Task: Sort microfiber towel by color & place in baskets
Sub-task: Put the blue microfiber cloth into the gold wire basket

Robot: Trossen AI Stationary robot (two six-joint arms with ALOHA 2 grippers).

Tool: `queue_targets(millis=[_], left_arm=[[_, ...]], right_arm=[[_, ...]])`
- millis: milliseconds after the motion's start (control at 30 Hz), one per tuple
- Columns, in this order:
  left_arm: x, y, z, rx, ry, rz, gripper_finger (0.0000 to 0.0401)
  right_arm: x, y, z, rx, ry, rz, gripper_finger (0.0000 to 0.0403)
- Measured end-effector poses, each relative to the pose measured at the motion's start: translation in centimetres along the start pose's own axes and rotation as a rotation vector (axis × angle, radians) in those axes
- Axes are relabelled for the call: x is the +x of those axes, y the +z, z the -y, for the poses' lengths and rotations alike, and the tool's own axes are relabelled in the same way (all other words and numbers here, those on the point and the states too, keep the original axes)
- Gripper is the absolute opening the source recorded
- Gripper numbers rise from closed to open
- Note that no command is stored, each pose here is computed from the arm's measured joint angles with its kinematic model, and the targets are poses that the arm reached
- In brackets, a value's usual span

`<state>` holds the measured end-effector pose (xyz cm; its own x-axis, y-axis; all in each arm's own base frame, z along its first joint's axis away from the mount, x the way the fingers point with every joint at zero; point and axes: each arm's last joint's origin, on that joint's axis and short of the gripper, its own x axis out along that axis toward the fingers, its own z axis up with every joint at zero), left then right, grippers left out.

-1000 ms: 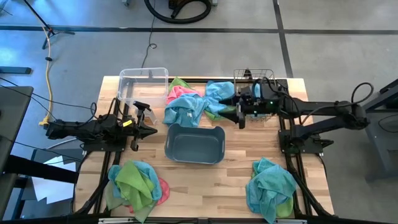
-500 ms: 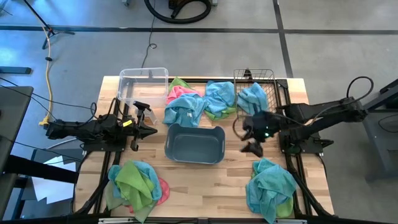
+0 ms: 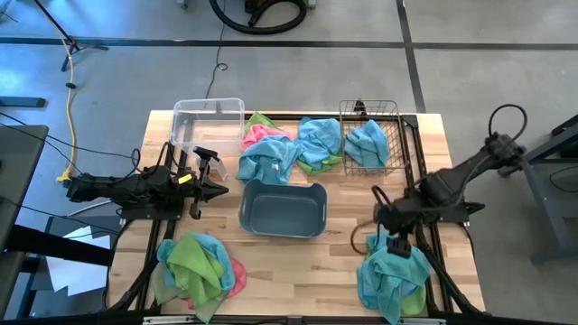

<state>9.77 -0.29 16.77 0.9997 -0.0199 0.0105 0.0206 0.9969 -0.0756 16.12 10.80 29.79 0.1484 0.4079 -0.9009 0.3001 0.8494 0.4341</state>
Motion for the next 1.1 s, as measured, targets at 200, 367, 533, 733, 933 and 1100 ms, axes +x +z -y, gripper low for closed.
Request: queue_targets(millis=[200,367,533,733,933,1100], left_arm=[[0.0,0.0,0.0,0.000,0.000,0.001,0.0000],[0.0,0.0,0.0,0.000,0.000,0.001,0.0000],[0.0,0.0,0.0,0.000,0.000,0.000,0.0000],[0.0,0.0,0.0,0.000,0.000,0.000,0.0000],[0.0,0.0,0.0,0.000,0.000,0.000,0.0000],[0.0,0.0,0.0,0.000,0.000,0.000,0.0000]], right_arm=[[2.9,-1.3,-1.8,-0.058,-0.112,-0.055,0.0298],[6.1,-2.0,-3.3,-0.124,-0.185,-0.128,0.0298],[8.6,-2.2,-4.1,-0.155,-0.250,-0.145,0.0298],[10.9,-1.9,-4.2,-0.134,-0.361,-0.118,0.0298],[12.5,-1.6,-4.0,-0.124,-0.419,-0.138,0.0276],[12.7,-1.6,-4.1,-0.125,-0.421,-0.140,0.0153]])
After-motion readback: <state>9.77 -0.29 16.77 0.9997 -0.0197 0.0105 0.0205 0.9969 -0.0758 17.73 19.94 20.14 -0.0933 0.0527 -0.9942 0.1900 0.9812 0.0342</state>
